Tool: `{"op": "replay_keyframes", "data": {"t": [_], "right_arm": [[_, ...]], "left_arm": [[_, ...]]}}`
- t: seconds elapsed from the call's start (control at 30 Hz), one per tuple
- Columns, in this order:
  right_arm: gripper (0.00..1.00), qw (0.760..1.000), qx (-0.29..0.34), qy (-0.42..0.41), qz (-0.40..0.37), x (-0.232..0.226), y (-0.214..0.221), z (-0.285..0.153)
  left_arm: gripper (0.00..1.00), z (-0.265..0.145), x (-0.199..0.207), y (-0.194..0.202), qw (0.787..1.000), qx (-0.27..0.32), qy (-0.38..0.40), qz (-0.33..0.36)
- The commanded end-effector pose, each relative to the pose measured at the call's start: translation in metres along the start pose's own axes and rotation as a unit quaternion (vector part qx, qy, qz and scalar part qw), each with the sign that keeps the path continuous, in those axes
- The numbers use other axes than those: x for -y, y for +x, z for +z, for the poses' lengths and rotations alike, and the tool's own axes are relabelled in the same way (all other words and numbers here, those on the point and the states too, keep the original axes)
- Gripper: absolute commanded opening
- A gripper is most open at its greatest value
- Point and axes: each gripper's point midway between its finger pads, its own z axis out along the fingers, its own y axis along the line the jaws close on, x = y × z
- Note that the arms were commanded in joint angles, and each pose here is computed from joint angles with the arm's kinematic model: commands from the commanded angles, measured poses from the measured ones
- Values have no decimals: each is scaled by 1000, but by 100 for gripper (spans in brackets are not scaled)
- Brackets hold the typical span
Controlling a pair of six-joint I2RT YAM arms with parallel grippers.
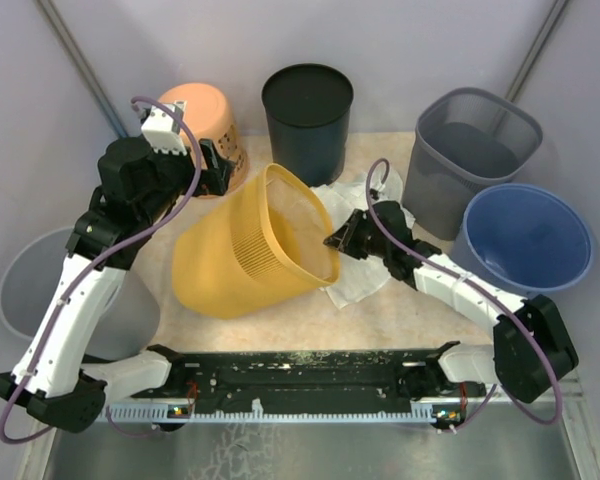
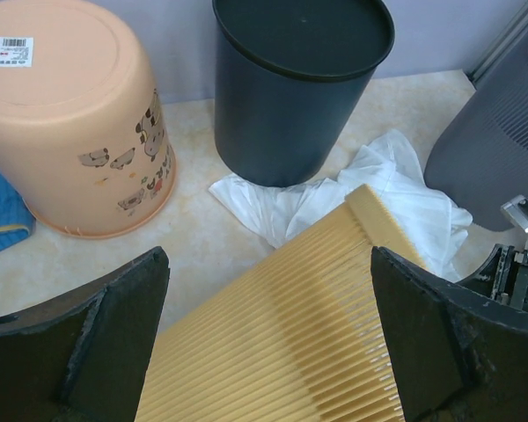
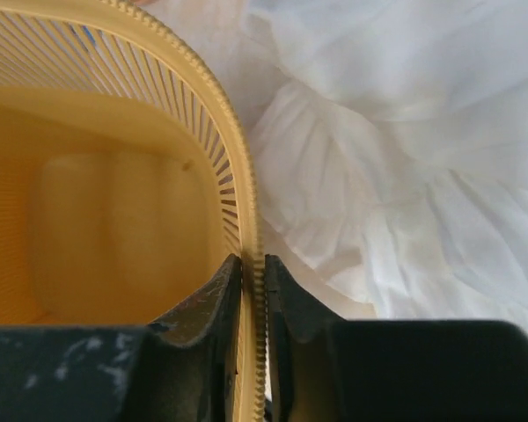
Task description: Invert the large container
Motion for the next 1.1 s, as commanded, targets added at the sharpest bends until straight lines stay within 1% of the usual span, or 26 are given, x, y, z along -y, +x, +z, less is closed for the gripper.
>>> {"op": "replay_keyframes", "data": {"t": [0.0, 0.03, 0.07, 0.13, 0.17, 0.27, 0.4, 0.53, 0.67, 0.73, 0.8, 0.87, 0.97, 1.07], "right_arm": [[34, 999, 40, 12, -17, 3, -10, 0], [46, 999, 39, 26, -27, 9, -9, -2], [54, 998, 35, 45, -36, 17, -6, -6], [65, 995, 37, 73, -54, 25, -9, -16], [67, 993, 42, 87, -66, 28, -12, -22], [70, 985, 61, 124, -99, 32, -27, -46], [70, 975, 78, 161, -132, 34, -45, -78], [70, 963, 73, 205, -157, 40, -54, -110], [73, 947, 75, 259, -174, 49, -64, -151], [73, 943, 87, 266, -179, 45, -71, -166], [73, 947, 97, 250, -180, 33, -76, -176], [73, 958, 101, 203, -177, 12, -76, -178], [73, 978, 97, 79, -167, -34, -66, -176], [73, 983, 76, -46, -161, -73, -49, -171]], "left_arm": [[100, 5, 2, 5, 1000, -7, 7, 0], [100, 7, 3, 9, 1000, -14, 10, 0], [100, 9, 4, 13, 1000, -19, 12, -1], [100, 13, 5, 19, 999, -28, 15, -1], [100, 15, 5, 21, 999, -32, 16, -2], [100, 18, 9, 26, 999, -42, 24, -4], [100, 19, 19, 34, 997, -61, 49, -16], [100, 15, 22, 54, 993, -100, 62, -22], [100, 4, 18, 75, 989, -137, 53, -31], [100, -1, 16, 88, 986, -158, 46, -40], [99, -4, 10, 103, 981, -185, 28, -53], [99, -9, 1, 120, 974, -214, -7, -70], [100, -18, -13, 137, 965, -245, -39, -88], [99, -28, -21, 143, 959, -254, -43, -120]]}}
